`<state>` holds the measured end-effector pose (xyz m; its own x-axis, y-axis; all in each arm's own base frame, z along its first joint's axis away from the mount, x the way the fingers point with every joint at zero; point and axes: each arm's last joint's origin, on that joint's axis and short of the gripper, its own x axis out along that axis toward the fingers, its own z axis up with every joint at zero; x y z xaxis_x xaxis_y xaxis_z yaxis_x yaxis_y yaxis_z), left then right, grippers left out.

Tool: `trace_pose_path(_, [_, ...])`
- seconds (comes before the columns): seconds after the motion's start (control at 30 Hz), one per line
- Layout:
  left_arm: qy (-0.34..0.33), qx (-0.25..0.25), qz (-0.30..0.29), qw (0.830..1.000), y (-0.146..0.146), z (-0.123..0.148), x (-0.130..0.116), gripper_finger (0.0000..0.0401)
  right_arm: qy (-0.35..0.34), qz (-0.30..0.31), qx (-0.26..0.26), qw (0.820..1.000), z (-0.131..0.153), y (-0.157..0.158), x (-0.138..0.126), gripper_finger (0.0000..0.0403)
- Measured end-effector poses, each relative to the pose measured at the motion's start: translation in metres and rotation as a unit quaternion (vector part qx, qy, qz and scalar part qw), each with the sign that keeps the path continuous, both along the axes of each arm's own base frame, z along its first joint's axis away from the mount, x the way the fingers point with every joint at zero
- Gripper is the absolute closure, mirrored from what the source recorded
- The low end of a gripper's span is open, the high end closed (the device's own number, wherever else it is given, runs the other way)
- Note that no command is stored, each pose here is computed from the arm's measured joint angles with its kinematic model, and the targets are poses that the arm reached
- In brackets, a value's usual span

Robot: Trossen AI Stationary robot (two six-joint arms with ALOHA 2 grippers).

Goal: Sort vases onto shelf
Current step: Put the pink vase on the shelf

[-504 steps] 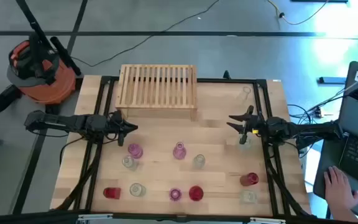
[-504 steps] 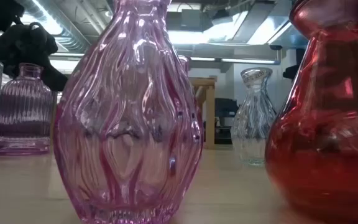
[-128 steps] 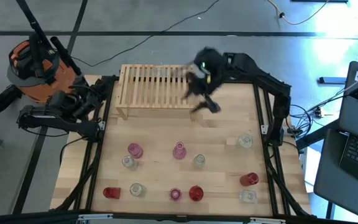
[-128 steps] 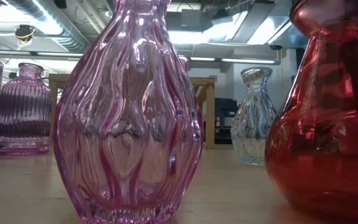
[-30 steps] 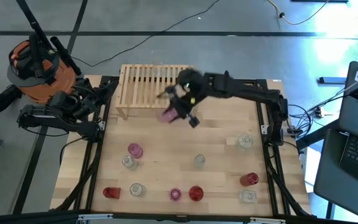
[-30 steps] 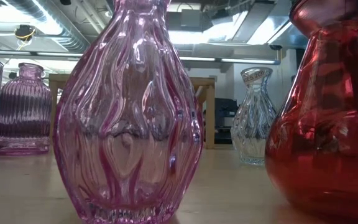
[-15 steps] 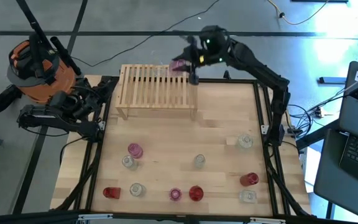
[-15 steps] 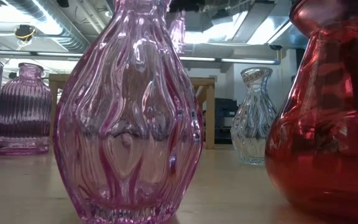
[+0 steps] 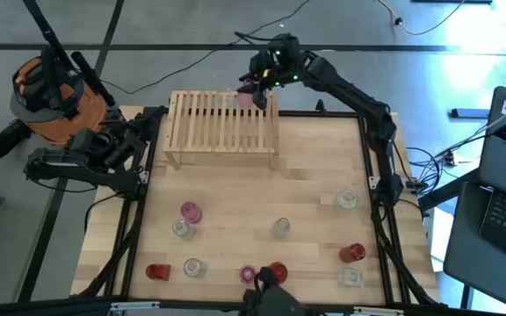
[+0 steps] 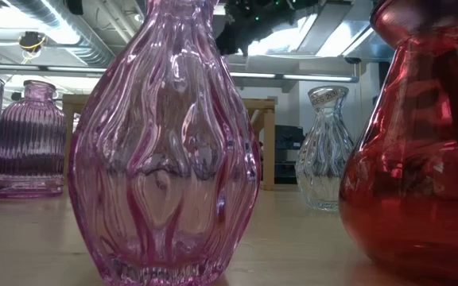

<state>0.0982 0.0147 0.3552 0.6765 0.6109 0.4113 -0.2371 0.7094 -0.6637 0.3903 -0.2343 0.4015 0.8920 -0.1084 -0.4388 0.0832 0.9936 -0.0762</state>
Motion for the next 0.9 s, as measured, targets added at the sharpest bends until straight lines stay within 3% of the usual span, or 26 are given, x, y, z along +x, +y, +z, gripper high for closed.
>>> trace_pose_path(0.23, [-0.001,0.001,-0.005,1.0,0.0,0.0,0.0,0.0386,0.021,-0.03,0.017,0.999,-0.016,-0.019,0.0,0.0303])
trace_pose_path(0.9, [-0.001,0.005,-0.01,1.0,-0.001,0.0,0.0,0.0386,0.026,-0.028,0.03,0.999,-0.027,-0.024,0.005,0.0296])
